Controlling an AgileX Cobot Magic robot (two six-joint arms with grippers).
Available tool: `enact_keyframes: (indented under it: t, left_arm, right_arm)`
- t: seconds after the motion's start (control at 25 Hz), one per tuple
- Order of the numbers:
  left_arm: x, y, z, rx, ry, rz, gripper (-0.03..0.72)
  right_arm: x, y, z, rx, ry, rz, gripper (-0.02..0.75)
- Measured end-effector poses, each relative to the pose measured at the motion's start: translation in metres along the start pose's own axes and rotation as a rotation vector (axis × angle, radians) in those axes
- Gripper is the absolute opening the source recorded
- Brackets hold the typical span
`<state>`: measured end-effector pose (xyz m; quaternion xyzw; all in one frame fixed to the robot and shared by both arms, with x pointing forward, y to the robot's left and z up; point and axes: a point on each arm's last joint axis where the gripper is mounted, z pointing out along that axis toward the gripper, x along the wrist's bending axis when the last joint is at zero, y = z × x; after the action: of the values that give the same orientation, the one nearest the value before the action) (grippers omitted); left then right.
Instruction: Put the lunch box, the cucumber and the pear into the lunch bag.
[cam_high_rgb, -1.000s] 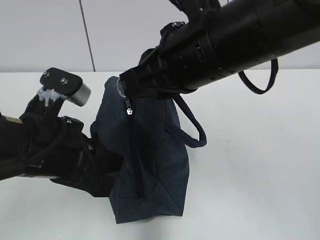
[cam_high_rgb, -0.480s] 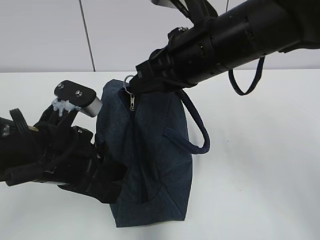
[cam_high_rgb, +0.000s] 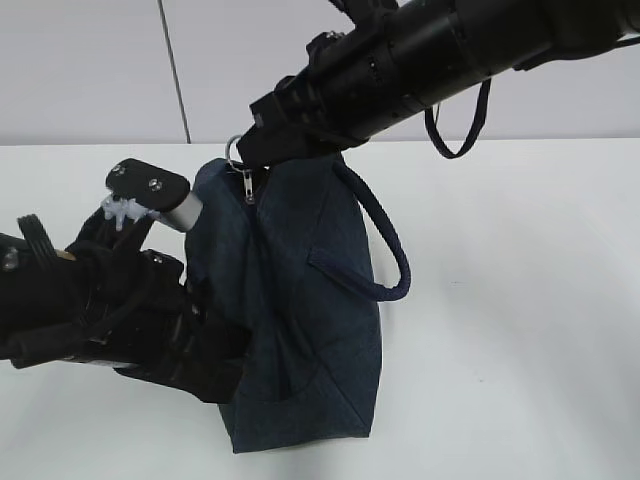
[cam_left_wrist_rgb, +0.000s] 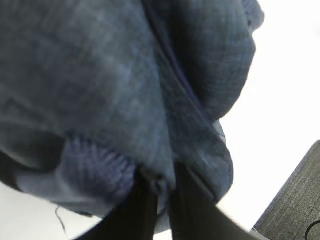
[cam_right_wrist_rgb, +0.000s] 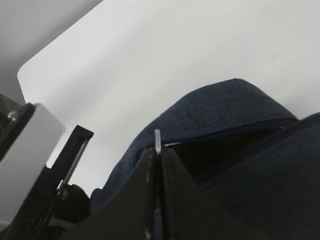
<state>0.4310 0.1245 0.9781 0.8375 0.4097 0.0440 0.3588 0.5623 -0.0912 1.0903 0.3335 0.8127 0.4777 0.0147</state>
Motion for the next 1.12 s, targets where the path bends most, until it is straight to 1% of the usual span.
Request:
enact_keyframes:
  t: [0.16,0.28,0.32,0.44,0.64,0.8,0.92,1.04,1.12]
  left_arm:
    - [-0.001,0.001,0.000,0.001,-0.007,-0.002,0.003]
    - [-0.001,0.001,-0.001,0.004,-0.012,-0.003,0.003]
    - [-0.002,0.001,-0.001,0.011,-0.019,-0.003,0.003]
    - [-0.006,-0.013,0.003,0.109,-0.070,0.012,0.000]
    - [-0.007,-0.013,0.000,0.110,-0.077,0.019,-0.001]
    - [-0.009,-0.010,-0.006,0.082,-0.079,0.028,-0.001]
    - [-0.009,-0.006,-0.013,0.035,-0.067,0.033,-0.001]
    - [-0.008,0.003,-0.023,-0.058,-0.028,0.028,-0.001]
    - [-0.006,0.008,-0.028,-0.122,0.001,0.008,0.002]
  right_arm:
    - [-0.017,0.002,-0.014,0.000,-0.011,0.027,0.000]
    - [-0.030,0.003,-0.022,-0.012,-0.035,0.052,0.000]
    - [-0.033,0.003,-0.024,-0.017,-0.040,0.056,0.000]
    - [-0.046,0.013,-0.033,-0.097,-0.113,0.072,0.000]
    - [-0.053,0.022,-0.035,-0.126,-0.128,0.063,0.000]
    - [-0.054,0.018,-0.027,-0.092,-0.075,0.082,0.000]
    - [-0.052,0.015,-0.026,-0.070,-0.042,0.088,0.000]
    - [-0.050,0.015,-0.026,-0.061,-0.024,0.088,0.000]
    - [-0.049,0.015,-0.026,-0.060,-0.017,0.091,0.000]
